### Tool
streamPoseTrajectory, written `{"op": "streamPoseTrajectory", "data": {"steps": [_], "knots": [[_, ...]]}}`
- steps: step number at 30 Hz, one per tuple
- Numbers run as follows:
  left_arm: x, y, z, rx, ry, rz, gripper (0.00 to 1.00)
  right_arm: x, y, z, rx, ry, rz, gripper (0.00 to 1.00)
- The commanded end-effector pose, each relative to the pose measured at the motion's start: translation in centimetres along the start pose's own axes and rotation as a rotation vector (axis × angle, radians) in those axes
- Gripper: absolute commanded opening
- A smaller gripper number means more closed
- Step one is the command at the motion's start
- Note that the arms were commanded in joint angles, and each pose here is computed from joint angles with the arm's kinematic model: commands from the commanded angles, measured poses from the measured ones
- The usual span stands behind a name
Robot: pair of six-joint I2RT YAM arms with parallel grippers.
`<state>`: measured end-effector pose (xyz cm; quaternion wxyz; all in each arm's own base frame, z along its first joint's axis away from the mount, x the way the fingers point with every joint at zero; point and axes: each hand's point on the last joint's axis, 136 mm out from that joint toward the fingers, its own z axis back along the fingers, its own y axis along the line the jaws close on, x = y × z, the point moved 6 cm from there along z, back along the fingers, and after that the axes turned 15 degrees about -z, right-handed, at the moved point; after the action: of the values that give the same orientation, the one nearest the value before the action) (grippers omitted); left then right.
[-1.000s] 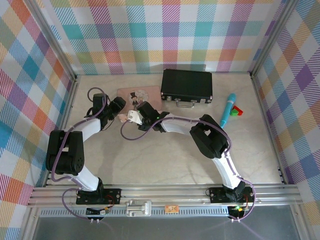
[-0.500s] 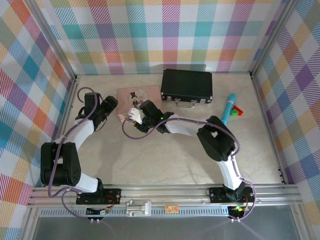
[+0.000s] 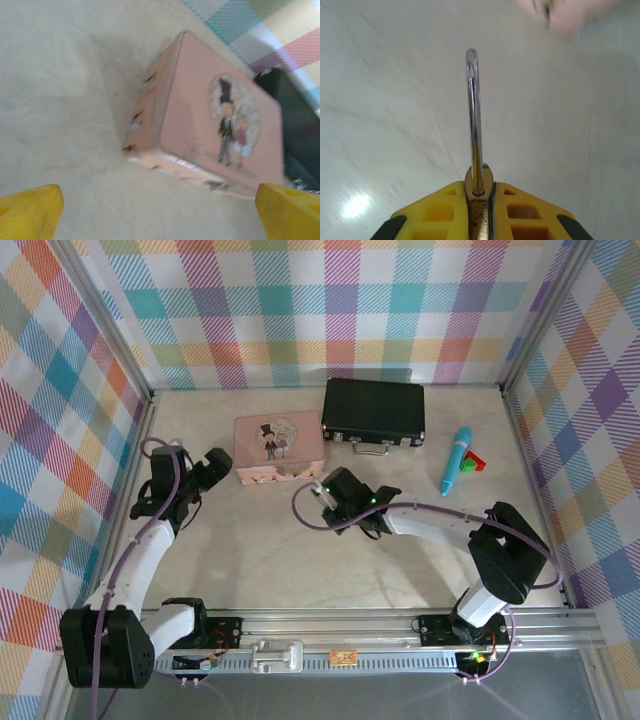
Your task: Unlock the padlock with the key
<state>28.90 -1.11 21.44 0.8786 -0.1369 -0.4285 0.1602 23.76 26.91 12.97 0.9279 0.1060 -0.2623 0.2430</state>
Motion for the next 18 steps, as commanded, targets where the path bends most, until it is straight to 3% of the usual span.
{"op": "streamPoseTrajectory", "data": {"steps": [1,11,14,18], "knots": [[-2.1,1.4,0.4,0.065,0.061,-0.023,0.99,-2.5,-2.5,0.6,-0.143,0.048,-0.143,0.0],[-3.0,1.8,0.9,0.068,0.056,0.039,0.99,-4.7,-3.1,-0.5,-0.205,0.116,-0.195,0.01],[-2.9,2.0,1.2,0.093,0.06,0.017,1.0,-4.6,-2.8,-0.9,-0.199,0.118,-0.213,0.09],[-2.4,2.0,1.4,0.109,0.049,-0.005,1.0,-3.9,-2.1,-0.7,-0.15,0.111,-0.242,0.28]]}}
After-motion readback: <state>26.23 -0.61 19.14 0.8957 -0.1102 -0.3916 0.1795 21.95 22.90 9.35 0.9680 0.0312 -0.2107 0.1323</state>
